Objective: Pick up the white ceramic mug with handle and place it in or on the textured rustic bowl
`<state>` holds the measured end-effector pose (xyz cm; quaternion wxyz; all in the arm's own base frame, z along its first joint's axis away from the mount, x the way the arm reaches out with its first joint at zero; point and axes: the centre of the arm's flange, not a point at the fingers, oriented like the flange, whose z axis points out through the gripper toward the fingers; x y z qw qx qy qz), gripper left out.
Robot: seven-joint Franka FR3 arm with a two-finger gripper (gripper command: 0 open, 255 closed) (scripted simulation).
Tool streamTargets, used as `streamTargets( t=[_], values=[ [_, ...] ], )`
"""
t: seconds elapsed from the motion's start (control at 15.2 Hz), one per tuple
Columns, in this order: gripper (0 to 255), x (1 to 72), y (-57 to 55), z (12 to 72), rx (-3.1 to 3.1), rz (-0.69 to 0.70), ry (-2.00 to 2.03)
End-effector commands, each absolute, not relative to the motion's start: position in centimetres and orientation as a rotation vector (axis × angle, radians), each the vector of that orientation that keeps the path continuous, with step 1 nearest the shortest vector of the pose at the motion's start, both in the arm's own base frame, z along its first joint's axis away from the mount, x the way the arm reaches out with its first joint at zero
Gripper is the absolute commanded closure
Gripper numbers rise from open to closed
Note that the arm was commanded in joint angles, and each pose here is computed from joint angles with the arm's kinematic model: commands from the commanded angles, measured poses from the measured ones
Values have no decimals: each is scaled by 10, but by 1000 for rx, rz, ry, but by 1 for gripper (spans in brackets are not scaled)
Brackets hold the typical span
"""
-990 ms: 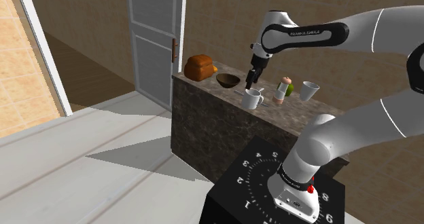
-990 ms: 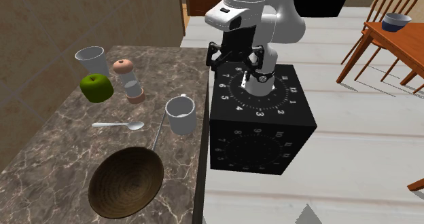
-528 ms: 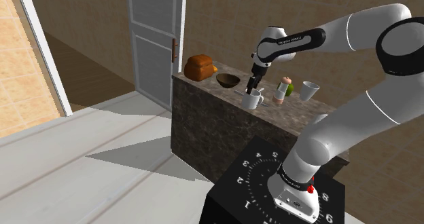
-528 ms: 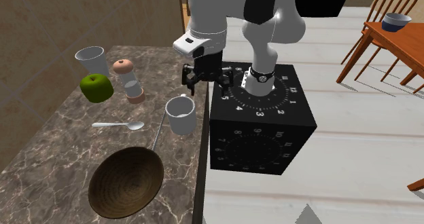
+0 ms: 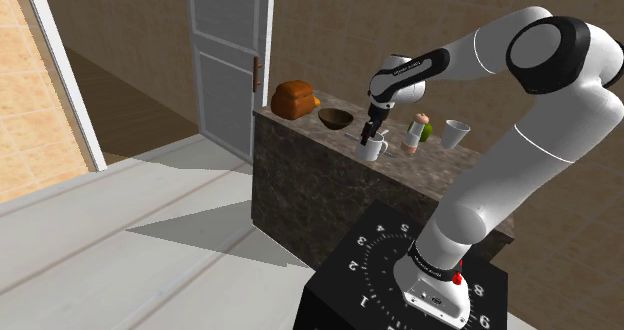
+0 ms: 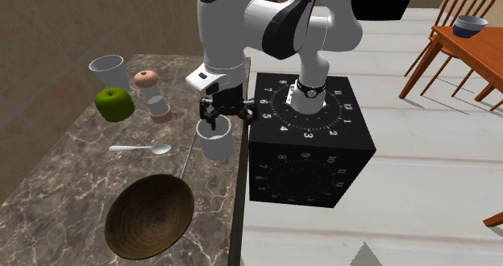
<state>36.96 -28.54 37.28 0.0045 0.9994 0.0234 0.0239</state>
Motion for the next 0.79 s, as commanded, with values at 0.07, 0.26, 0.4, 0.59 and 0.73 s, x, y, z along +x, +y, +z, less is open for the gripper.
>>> streamTargets(
  t=[0.07, 0.26, 0.4, 0.59, 0.73],
  values=[
    [0, 371, -287, 356, 3130, 76, 73],
    [0, 371, -287, 348, 3130, 76, 73],
    [0, 371, -287, 348, 3130, 76, 73],
    [0, 371, -287, 348, 3130, 76, 73],
    [255, 371, -287, 348, 3130, 76, 73]
  ],
)
